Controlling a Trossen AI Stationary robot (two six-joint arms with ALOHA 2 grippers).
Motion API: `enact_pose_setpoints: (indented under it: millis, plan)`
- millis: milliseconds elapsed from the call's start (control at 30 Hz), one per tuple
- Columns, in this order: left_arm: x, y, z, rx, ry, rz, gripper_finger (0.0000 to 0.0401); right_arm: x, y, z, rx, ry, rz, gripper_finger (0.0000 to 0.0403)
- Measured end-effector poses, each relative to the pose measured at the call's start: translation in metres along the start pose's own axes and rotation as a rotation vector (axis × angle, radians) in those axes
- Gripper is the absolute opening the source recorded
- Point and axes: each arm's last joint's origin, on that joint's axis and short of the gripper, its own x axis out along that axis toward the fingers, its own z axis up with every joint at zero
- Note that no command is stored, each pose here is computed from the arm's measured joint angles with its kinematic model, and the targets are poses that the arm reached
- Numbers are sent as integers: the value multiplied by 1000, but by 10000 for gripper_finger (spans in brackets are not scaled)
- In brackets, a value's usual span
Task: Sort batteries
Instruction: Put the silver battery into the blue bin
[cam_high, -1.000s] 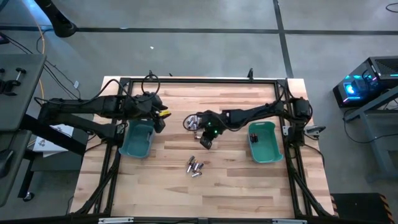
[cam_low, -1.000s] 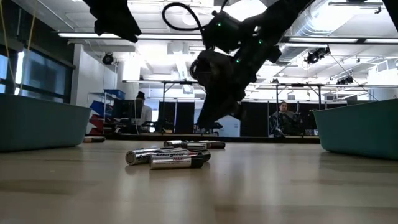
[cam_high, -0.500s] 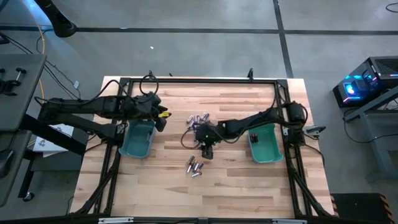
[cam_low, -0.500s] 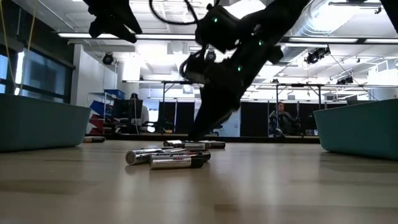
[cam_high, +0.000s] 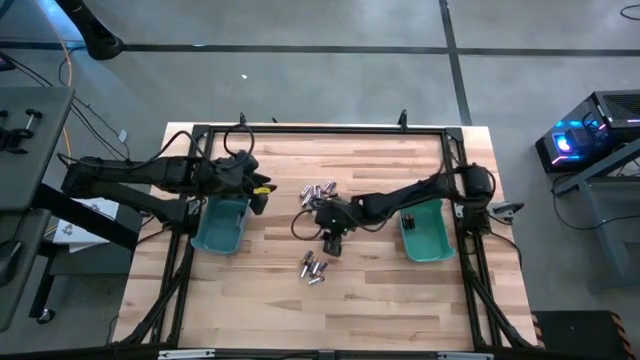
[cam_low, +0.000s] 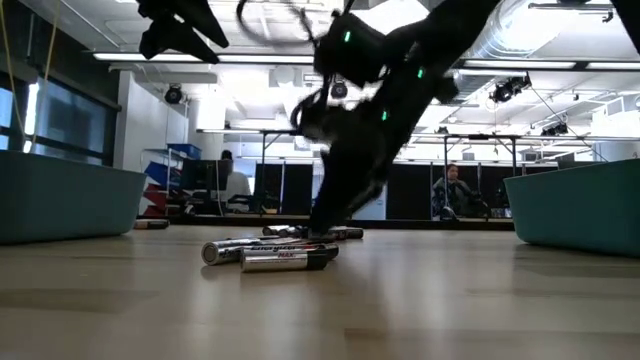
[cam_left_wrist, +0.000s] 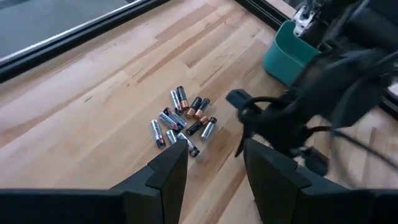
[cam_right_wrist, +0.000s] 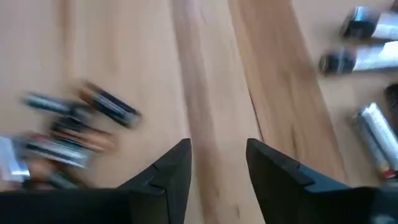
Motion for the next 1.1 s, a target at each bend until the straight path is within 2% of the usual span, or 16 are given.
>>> enact_pose_setpoints:
  millis: [200,300,433,733,1100]
  plan:
    - [0,-1,1,17,-8,-9,149,-16,-23,5,68,27,-94,201]
    - [0,-1,1,19,-10,-9,149,-16,-37,4,21,59,-124,232]
    - [0,-1,1,33,-16,-10,149,-8,-55,1,-65,94,-146,244]
    - [0,-1,1,32,-15,-9,149,-4,-66,1,-80,102,-65,220]
    - [0,-2,1,28,-17,-12,149,6,-53,-6,-116,140,-59,153]
